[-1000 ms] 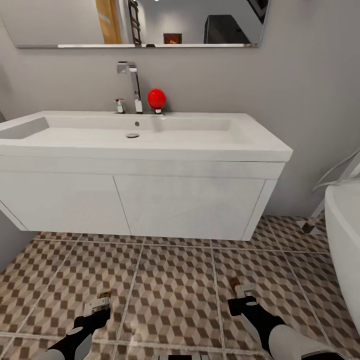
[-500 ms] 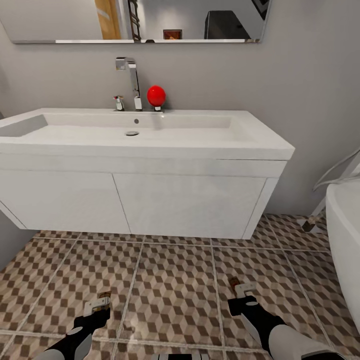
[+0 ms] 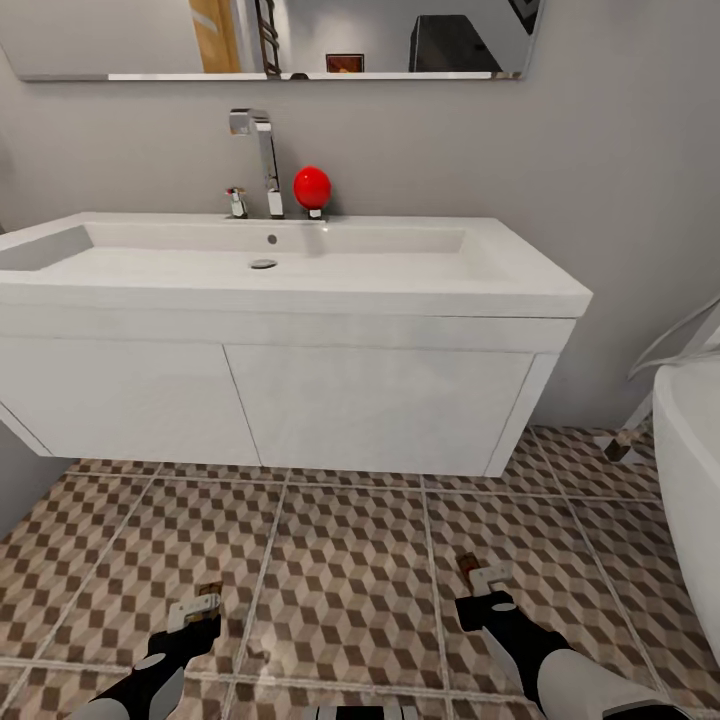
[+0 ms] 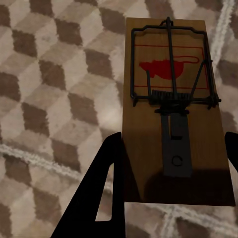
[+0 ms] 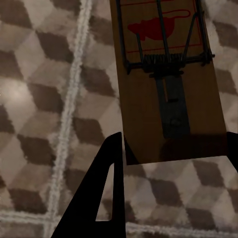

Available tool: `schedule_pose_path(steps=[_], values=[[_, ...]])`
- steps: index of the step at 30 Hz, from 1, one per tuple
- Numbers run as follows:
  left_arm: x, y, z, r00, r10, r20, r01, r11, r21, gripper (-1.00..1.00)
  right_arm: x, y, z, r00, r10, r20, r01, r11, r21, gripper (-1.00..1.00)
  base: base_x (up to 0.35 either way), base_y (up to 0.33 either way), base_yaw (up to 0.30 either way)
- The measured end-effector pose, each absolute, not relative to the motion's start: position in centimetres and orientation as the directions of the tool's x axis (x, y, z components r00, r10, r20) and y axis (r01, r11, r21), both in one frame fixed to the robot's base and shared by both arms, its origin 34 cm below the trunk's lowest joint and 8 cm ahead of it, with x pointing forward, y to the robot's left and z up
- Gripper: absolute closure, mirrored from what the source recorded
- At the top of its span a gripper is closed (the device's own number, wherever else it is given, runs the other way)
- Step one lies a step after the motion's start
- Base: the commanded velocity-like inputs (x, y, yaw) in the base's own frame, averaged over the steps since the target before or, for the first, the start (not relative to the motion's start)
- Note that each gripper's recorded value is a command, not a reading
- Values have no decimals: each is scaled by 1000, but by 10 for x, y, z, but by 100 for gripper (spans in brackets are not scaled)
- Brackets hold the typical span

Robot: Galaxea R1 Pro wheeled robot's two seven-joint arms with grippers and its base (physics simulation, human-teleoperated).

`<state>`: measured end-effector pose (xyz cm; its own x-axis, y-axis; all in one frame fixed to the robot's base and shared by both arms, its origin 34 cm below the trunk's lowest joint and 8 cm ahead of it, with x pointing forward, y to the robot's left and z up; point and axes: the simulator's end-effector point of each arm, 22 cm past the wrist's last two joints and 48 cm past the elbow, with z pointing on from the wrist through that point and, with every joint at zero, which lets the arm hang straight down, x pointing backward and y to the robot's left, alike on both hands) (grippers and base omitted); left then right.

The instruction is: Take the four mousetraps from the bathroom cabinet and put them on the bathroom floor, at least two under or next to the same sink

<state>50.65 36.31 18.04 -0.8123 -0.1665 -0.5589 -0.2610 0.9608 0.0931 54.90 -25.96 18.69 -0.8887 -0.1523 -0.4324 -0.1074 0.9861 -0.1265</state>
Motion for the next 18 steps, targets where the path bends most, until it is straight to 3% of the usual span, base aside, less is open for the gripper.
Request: schedule_pose_path(steps=[11,18], values=[[541,371,201,-770,-149,-621,-262,960,95,100,551,-261,188,-886,-147,-439,-98,986,-132,100,0,0,0],[552,342,202,-807,-97,-582,-188,977,98,100,558,-259,192,-880,-144,-454,-94,987,-131,100,0,0,0]])
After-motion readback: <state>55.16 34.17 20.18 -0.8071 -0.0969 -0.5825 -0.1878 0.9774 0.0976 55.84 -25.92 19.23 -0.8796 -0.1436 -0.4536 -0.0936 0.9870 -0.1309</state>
